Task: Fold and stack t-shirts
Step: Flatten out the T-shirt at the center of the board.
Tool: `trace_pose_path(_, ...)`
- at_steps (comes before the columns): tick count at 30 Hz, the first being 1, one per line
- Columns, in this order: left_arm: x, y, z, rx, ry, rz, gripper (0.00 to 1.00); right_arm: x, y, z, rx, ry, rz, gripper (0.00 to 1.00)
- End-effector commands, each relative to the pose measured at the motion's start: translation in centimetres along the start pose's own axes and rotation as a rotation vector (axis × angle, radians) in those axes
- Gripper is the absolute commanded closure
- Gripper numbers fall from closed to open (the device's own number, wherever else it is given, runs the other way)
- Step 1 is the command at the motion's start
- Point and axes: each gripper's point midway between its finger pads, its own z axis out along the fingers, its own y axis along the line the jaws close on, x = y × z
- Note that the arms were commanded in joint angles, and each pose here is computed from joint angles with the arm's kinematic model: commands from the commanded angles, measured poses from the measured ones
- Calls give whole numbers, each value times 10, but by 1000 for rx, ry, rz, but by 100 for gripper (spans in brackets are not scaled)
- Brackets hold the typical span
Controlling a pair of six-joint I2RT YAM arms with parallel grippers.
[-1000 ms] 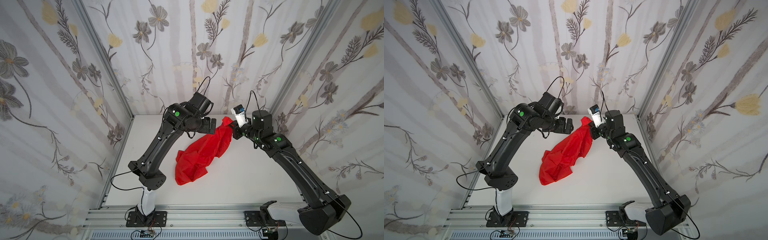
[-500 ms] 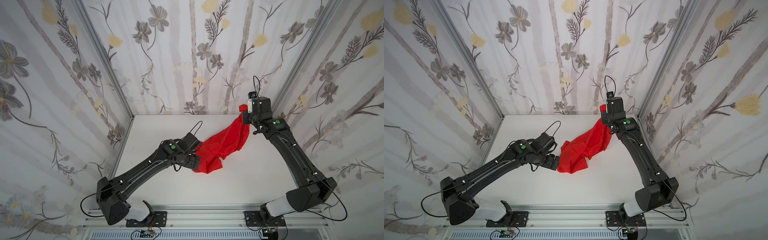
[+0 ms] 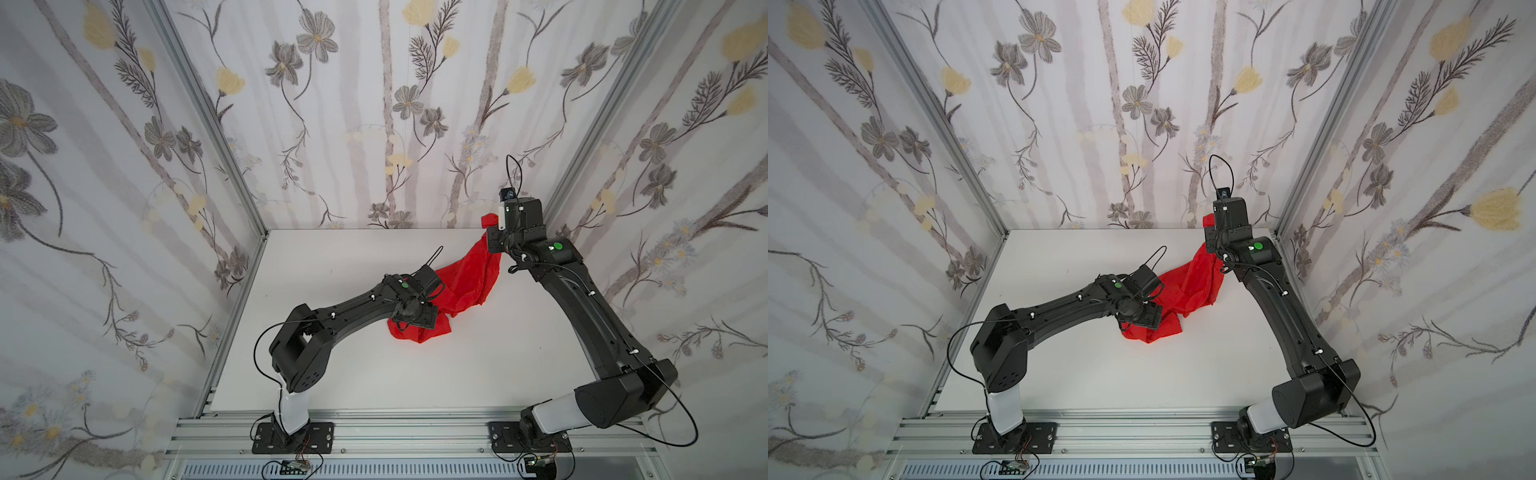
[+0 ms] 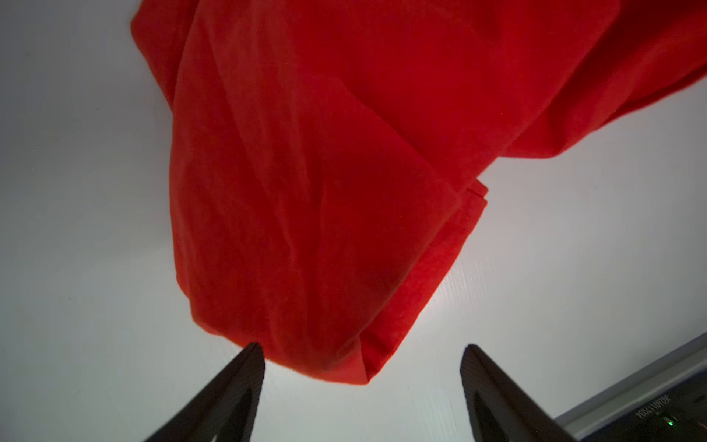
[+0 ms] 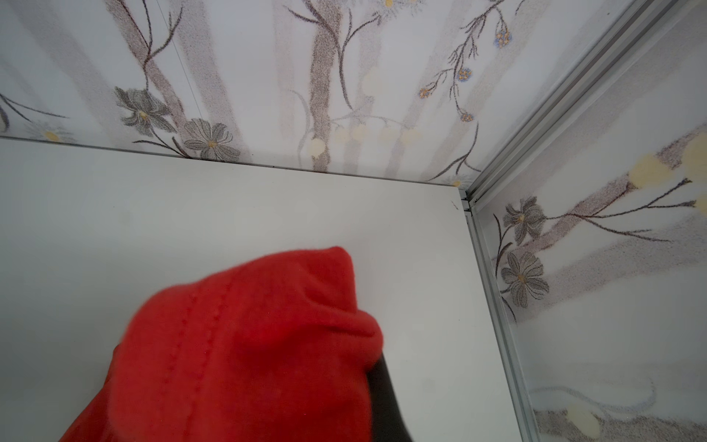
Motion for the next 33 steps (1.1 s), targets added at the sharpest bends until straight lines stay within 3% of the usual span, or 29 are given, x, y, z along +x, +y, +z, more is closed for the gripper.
trace_pose_path(1, 13, 26, 9, -149, 62, 14, 29, -4, -7, -7, 23, -23, 14, 100)
trace_pose_path(3, 16, 26, 16, -159, 71, 41, 48, -2, -10, -11, 29, -23, 10, 100)
trace_pose_path(6, 20, 35, 27, -204, 91, 57, 62, -2, -15, -17, 38, -32, 15, 100)
trace_pose_path(7, 21, 38, 29, -222, 95, 65, 73, -3, -17, -19, 39, -36, 16, 100)
trace_pose_path(8, 22, 43, 29, -246, 91, 68, 94, -4, -19, -22, 40, -40, 14, 100)
trace_pose_path(9, 20, 47, 24, -267, 78, 71, 100, -5, -22, -25, 44, -46, 14, 100)
trace_pose_path(13, 1, 54, -31, -295, -50, 86, 100, -9, -34, -43, 57, -67, 12, 100)
trace_pose_path(18, -22, 75, -153, -369, -245, 61, 100, -5, -57, -84, 97, -87, 18, 100)
trace_pose_path(22, -25, 91, -226, -389, -333, 51, 100, -9, -70, -129, 68, -140, 44, 100)
trace_pose_path(24, -27, 100, -244, -380, -344, 36, 100, -12, -75, -145, 60, -164, 54, 100)
trace_pose_path(26, -32, 115, -237, -318, -287, -30, 100, -17, -79, -151, 73, -169, 50, 100)
trace_pose_path(28, -36, 132, -200, -231, -154, -134, 100, -22, -78, -142, 91, -152, 46, 100)
trace_pose_path(33, -53, 179, -104, -279, 57, -324, 100, -7, -56, -77, 108, -4, 56, 100)
